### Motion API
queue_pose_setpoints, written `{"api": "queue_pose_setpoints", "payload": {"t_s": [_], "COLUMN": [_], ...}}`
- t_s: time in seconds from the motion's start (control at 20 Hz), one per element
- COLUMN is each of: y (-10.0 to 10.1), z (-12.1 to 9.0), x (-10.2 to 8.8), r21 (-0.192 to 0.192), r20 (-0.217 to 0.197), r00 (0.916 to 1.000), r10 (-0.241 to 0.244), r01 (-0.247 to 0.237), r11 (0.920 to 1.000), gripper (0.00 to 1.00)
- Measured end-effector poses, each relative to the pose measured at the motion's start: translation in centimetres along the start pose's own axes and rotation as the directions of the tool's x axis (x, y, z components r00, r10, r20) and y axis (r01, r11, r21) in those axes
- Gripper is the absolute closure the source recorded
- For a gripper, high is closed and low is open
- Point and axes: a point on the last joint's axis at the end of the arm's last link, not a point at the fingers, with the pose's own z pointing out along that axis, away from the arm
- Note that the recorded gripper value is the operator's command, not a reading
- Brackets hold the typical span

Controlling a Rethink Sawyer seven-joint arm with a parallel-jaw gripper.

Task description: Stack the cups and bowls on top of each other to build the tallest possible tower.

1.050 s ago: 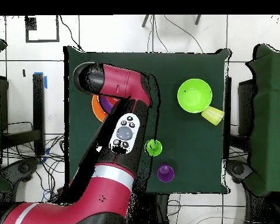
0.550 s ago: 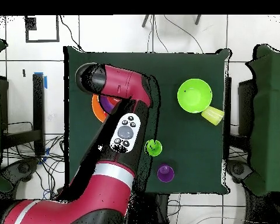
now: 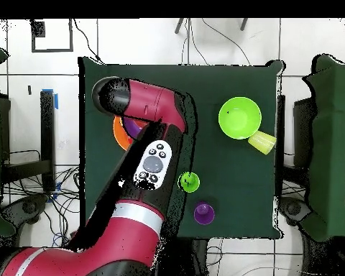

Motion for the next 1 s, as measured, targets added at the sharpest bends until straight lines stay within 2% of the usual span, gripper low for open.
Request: {"api": "queue_pose_setpoints", "payload": {"t_s": [0.4, 0.65, 1.0], "y": [0.4, 0.9, 1.5], "z": [-0.6, -2.2, -7.8], "x": [0.7, 1.3, 0.7], "r21": [-0.007, -0.018, -0.038], "r20": [0.005, -0.003, -0.031], "r00": [1.0000, 1.0000, 0.9994], "r10": [-0.001, -0.003, 0.012], "r01": [0.001, 0.003, -0.013], "r11": [1.0000, 0.9998, 0.9992], "gripper": [0.00, 0.00, 0.00]}}
